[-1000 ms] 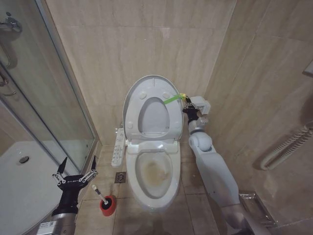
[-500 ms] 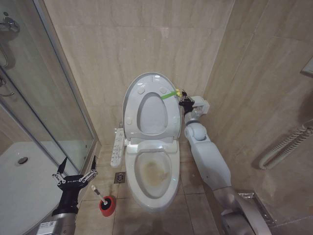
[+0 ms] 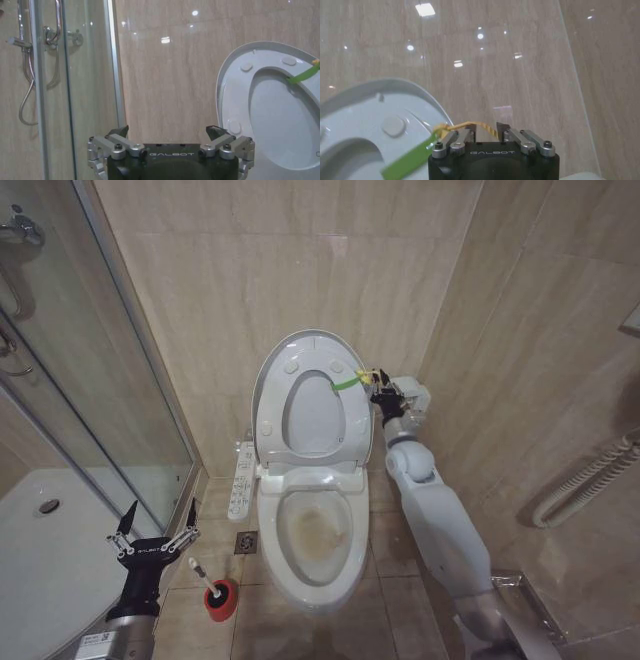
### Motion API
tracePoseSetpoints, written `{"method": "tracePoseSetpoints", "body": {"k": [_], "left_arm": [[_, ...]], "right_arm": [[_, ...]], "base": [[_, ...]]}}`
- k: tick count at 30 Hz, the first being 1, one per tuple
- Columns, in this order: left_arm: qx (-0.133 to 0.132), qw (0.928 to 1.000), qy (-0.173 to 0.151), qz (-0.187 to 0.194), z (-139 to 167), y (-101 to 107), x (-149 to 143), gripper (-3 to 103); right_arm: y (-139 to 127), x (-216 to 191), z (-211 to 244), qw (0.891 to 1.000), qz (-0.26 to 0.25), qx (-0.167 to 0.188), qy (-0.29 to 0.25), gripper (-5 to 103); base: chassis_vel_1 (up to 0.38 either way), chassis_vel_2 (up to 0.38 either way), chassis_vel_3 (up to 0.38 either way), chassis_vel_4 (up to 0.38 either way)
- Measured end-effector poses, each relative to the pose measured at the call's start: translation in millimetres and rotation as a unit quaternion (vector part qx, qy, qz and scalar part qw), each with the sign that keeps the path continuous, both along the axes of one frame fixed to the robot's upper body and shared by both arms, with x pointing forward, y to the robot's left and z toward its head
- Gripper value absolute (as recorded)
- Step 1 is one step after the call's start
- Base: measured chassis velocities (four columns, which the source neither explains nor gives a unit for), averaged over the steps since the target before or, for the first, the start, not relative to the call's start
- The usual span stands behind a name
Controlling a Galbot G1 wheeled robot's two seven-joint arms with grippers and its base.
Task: Open the toilet lid, clean the toilet bowl with a toilet brush, close the toilet lid, and flush.
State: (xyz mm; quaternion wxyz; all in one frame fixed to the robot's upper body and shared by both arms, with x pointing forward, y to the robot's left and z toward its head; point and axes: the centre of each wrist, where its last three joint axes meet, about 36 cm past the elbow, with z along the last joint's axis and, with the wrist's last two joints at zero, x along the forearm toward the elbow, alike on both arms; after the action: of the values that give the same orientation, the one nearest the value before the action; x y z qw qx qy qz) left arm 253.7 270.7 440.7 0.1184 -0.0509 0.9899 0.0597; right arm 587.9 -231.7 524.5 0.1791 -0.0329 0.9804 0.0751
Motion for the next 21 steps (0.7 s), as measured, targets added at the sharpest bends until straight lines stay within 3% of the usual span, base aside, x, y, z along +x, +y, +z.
{"method": "tracePoseSetpoints", "body": {"k": [3,4,9,10,18,19,21], "left_arm": [[0.0,1.0,0.0,0.0,0,0,0,100],[0.0,1.0,0.0,0.0,0,0,0,100],[0.0,1.0,0.0,0.0,0,0,0,100],[0.0,1.0,0.0,0.0,0,0,0,100],[0.0,1.0,0.0,0.0,0,0,0,100],[0.0,1.0,0.0,0.0,0,0,0,100],[0.0,1.0,0.0,0.0,0,0,0,100]], "right_arm": [[-2,-15,2,1.0,0.002,0.0,-0.002,13],[-4,-23,3,1.0,0.002,0.0,-0.005,40],[-14,-60,-8,1.0,0.003,-0.011,-0.004,40],[-16,-69,-12,1.0,0.003,-0.015,-0.003,67],[-20,-129,-33,0.999,0.025,-0.022,0.015,67],[-18,-136,-32,0.999,0.031,-0.019,0.015,94],[-13,-158,-31,0.999,0.044,-0.006,0.019,94]], "base": [[0.0,0.0,0.0,0.0],[0.0,0.0,0.0,0.0],[0.0,0.0,0.0,0.0],[0.0,0.0,0.0,0.0],[0.0,0.0,0.0,0.0],[0.0,0.0,0.0,0.0],[0.0,0.0,0.0,0.0]]}}
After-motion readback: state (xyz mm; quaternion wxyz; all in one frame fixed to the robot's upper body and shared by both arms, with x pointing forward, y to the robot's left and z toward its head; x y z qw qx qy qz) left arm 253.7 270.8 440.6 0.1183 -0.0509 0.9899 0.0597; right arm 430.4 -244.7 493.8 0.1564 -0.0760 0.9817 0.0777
